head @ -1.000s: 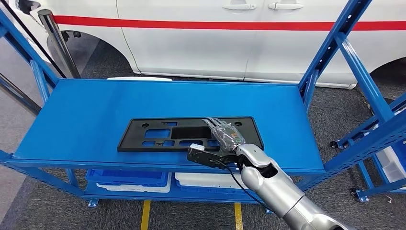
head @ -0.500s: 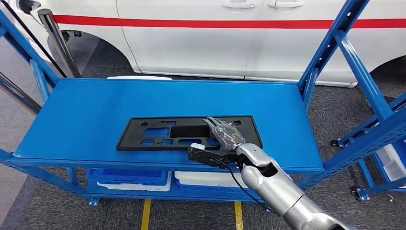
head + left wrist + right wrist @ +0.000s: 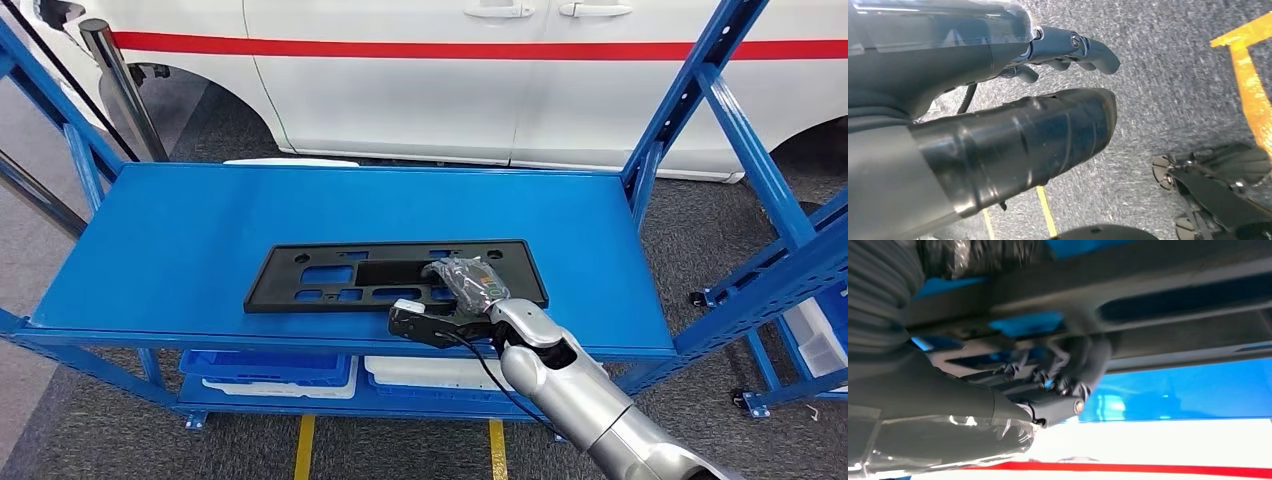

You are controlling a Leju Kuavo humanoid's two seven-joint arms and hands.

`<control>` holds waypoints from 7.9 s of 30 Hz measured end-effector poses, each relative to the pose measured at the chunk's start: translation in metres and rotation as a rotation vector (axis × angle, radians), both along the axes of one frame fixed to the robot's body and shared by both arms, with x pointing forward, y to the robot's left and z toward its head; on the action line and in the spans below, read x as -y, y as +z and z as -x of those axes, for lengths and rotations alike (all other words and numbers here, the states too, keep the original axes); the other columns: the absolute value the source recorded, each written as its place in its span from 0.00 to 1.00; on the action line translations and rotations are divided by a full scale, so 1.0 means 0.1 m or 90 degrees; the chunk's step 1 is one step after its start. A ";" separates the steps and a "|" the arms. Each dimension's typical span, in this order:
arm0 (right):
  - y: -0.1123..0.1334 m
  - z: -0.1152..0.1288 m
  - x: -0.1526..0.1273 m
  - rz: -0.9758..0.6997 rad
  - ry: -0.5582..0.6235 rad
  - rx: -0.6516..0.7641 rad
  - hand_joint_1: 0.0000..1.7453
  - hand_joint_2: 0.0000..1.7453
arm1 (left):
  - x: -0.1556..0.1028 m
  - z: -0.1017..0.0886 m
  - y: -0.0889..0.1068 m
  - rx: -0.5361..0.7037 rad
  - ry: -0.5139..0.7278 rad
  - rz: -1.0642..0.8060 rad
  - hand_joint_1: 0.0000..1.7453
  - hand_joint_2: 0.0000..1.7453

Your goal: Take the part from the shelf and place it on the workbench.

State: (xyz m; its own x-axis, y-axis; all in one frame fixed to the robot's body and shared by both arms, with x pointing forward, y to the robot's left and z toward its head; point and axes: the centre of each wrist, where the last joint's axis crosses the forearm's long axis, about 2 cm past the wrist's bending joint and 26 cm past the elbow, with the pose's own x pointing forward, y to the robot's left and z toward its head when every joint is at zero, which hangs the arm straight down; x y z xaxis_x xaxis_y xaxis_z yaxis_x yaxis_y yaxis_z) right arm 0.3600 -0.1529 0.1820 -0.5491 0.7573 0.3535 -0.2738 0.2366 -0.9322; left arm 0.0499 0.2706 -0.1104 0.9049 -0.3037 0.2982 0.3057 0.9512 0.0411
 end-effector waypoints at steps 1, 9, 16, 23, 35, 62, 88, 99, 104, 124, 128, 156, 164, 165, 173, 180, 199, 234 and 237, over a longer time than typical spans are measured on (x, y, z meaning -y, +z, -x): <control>0.00 0.00 0.00 0.000 0.000 0.000 1.00 1.00 | 0.00 0.00 0.00 -0.001 0.000 0.000 0.00 0.00; 0.00 -0.02 0.01 -0.002 0.000 0.005 1.00 1.00 | 0.00 0.00 0.00 0.011 0.007 0.007 0.00 0.00; 0.01 -0.02 0.00 -0.005 0.005 0.011 1.00 1.00 | -0.01 0.01 0.00 0.029 0.019 0.016 0.00 0.75; -0.01 -0.01 0.00 -0.004 0.006 0.009 1.00 1.00 | -0.01 0.02 0.00 0.042 0.019 0.004 0.00 1.00; -0.06 0.02 0.04 0.004 -0.014 0.022 1.00 1.00 | 0.01 0.01 0.00 0.041 0.024 -0.031 0.00 1.00; -0.38 0.77 -0.24 0.168 -0.200 0.479 1.00 1.00 | 0.10 -0.11 0.02 0.036 -0.004 -0.027 0.00 1.00; -0.47 0.97 -0.20 0.167 -0.128 0.512 1.00 1.00 | 0.17 -0.14 0.03 0.023 -0.025 -0.030 0.00 1.00; -0.51 1.33 -0.43 -0.030 -0.094 0.508 1.00 1.00 | 0.18 -0.13 0.03 0.017 -0.019 -0.043 0.00 1.00; -0.43 1.43 -0.56 -0.288 0.014 0.323 1.00 1.00 | 0.17 -0.09 0.02 0.028 -0.006 -0.036 0.00 1.00; -0.42 1.45 -0.81 -0.811 0.268 -0.277 1.00 1.00 | 0.17 -0.08 0.02 0.020 0.046 -0.014 0.00 1.00; -0.42 1.45 -0.81 -0.815 0.273 -0.282 1.00 1.00 | 0.18 -0.09 0.02 0.021 0.049 -0.011 0.00 1.00; -0.39 1.56 -0.65 -0.836 0.305 -0.239 1.00 1.00 | 0.27 -0.08 0.03 0.017 -0.033 -0.022 0.00 1.00; -0.38 1.63 -0.55 -0.850 0.290 -0.222 1.00 1.00 | 0.36 -0.11 0.04 0.028 -0.041 -0.034 0.00 1.00; -0.38 1.64 -0.53 -0.852 0.288 -0.222 1.00 1.00 | 0.40 -0.11 0.05 0.029 -0.040 -0.036 0.00 1.00; -0.34 1.68 -0.50 -0.860 0.291 -0.217 1.00 1.00 | 0.56 -0.10 0.07 0.024 -0.037 -0.028 0.00 1.00; -0.36 1.69 -0.48 -0.864 0.292 -0.227 1.00 1.00 | 0.57 -0.09 0.07 0.020 -0.035 -0.027 0.00 1.00; -0.35 1.71 -0.45 -0.870 0.295 -0.225 1.00 1.00 | 0.59 -0.15 0.08 0.028 -0.045 -0.022 0.00 1.00; -0.38 1.81 -0.34 -0.877 0.268 -0.198 1.00 1.00 | 0.61 -0.14 0.08 0.023 -0.063 -0.037 0.00 1.00; -0.37 1.81 -0.34 -0.878 0.271 -0.194 1.00 1.00 | 0.61 -0.14 0.08 0.022 -0.062 -0.039 0.00 1.00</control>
State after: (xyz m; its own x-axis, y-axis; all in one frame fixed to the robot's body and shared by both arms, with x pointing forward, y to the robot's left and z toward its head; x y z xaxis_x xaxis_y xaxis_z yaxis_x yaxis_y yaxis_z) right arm 0.1790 -0.1191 0.1452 -0.4128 -0.4621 0.7849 -0.6880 0.7229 0.0638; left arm 0.0635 0.2099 -0.1021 0.8595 -0.4086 0.3070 0.3943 0.9123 0.1101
